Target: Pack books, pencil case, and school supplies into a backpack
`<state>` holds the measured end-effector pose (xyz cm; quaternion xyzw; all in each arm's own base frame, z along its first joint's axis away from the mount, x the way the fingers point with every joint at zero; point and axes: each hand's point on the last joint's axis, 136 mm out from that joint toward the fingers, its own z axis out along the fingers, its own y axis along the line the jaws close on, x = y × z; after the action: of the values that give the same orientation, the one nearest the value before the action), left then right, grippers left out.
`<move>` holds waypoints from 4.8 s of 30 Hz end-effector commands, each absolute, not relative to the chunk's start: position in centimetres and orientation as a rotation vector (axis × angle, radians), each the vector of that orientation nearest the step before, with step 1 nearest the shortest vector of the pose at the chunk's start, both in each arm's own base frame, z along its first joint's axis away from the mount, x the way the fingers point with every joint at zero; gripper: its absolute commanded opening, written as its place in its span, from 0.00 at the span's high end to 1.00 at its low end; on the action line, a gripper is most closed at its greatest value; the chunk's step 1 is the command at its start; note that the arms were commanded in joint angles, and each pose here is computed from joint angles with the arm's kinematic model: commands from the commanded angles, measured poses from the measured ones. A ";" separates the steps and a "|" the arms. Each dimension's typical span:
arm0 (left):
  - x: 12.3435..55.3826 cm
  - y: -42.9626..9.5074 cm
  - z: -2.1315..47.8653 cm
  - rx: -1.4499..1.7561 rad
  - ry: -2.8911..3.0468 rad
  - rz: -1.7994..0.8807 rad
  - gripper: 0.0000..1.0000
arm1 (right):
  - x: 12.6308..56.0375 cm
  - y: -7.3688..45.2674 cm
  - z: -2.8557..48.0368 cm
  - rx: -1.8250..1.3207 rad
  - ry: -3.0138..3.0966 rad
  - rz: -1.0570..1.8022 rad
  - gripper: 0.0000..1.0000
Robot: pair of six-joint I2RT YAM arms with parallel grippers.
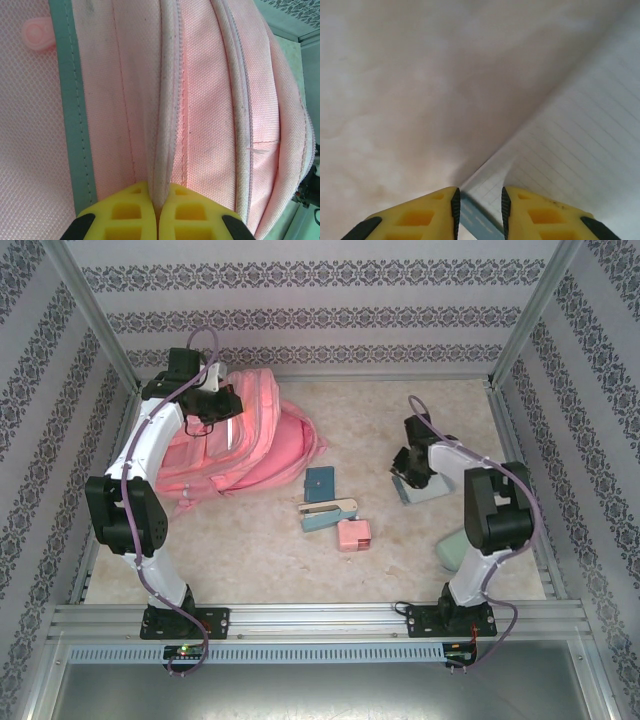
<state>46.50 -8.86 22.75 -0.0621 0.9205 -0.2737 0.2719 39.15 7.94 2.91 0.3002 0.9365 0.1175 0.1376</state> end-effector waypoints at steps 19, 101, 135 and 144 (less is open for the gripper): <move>46.2 -15.5 22.7 -0.014 2.479 -0.799 0.56 | 44.8 13.1 6.8 0.595 2.713 0.505 0.58; 50.1 -34.1 9.2 0.313 2.644 -0.924 0.57 | 40.3 12.1 2.2 0.748 2.750 0.508 0.63; 44.9 -38.9 10.5 0.340 2.641 -1.520 0.63 | 42.1 13.7 2.3 0.682 2.753 0.590 0.61; 45.5 -38.7 10.9 0.245 2.594 -1.681 0.63 | 42.1 13.6 2.8 0.683 2.737 0.600 0.62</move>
<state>47.80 -34.54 5.96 0.0341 0.8971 -0.4381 0.0471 41.92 11.08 2.31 0.2617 0.9416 0.1650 0.1328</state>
